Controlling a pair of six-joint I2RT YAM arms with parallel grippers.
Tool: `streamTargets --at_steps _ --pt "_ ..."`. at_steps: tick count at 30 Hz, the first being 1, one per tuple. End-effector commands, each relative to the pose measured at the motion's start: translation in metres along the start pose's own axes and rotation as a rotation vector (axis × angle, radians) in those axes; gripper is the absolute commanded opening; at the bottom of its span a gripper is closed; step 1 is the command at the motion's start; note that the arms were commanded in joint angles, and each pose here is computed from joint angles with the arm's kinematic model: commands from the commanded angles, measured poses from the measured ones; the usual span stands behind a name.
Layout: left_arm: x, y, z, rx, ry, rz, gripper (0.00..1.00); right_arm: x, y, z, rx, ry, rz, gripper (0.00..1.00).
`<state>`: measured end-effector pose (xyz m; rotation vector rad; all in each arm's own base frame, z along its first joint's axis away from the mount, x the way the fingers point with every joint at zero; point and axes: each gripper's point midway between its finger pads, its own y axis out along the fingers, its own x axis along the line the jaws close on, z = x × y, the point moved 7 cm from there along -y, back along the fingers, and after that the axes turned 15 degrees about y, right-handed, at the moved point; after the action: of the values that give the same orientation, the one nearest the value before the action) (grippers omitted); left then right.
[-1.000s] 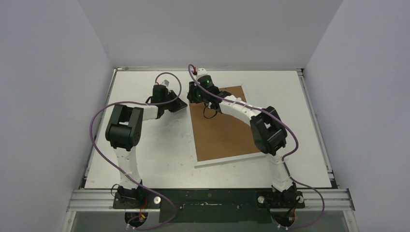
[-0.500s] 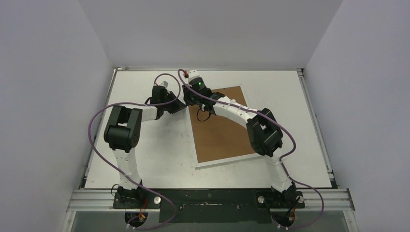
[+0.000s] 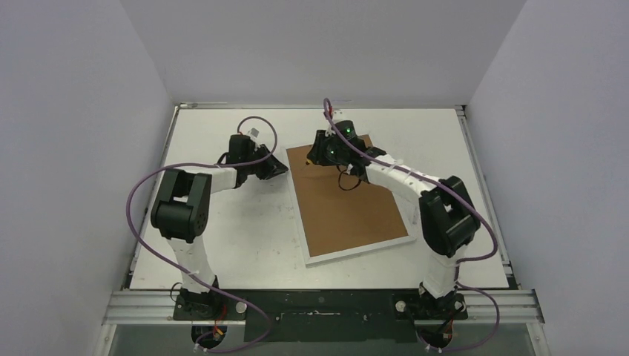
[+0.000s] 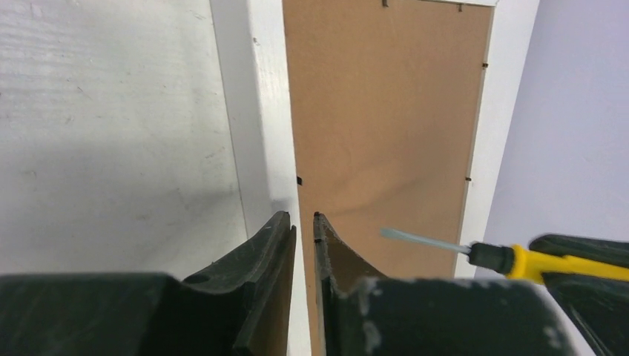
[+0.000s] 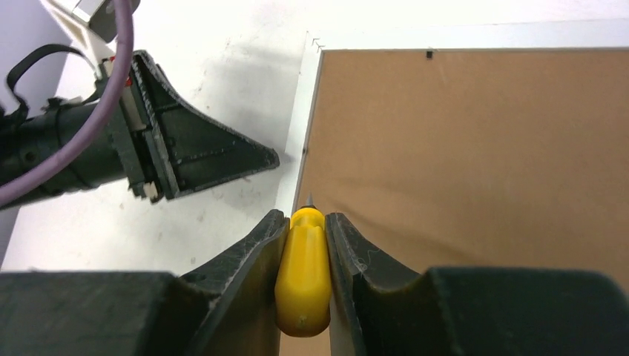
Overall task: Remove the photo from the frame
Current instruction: Release the photo frame item from the photo frame.
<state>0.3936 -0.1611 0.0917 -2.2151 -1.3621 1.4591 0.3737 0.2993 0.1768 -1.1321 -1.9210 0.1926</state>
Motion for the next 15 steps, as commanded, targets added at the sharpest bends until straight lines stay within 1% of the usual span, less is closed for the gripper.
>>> streamTargets --at_steps 1,4,7,11,15 --pt "-0.024 -0.021 -0.017 -0.066 0.081 0.059 0.19 0.021 -0.06 -0.03 -0.128 0.002 -0.089 0.05" --pt "-0.025 -0.026 -0.022 -0.077 0.131 0.029 0.33 0.005 -0.091 -0.029 -0.155 0.006 0.009 0.05" --pt "-0.026 -0.027 -0.032 -0.085 0.191 -0.014 0.42 -0.013 -0.125 -0.023 -0.185 0.014 0.139 0.05" --pt "-0.032 -0.022 -0.051 -0.107 0.254 -0.023 0.46 -0.038 -0.177 -0.019 -0.262 0.05 0.374 0.05" --pt "-0.037 -0.009 -0.07 -0.11 0.294 -0.005 0.48 -0.058 -0.232 -0.004 -0.315 0.153 0.568 0.05"
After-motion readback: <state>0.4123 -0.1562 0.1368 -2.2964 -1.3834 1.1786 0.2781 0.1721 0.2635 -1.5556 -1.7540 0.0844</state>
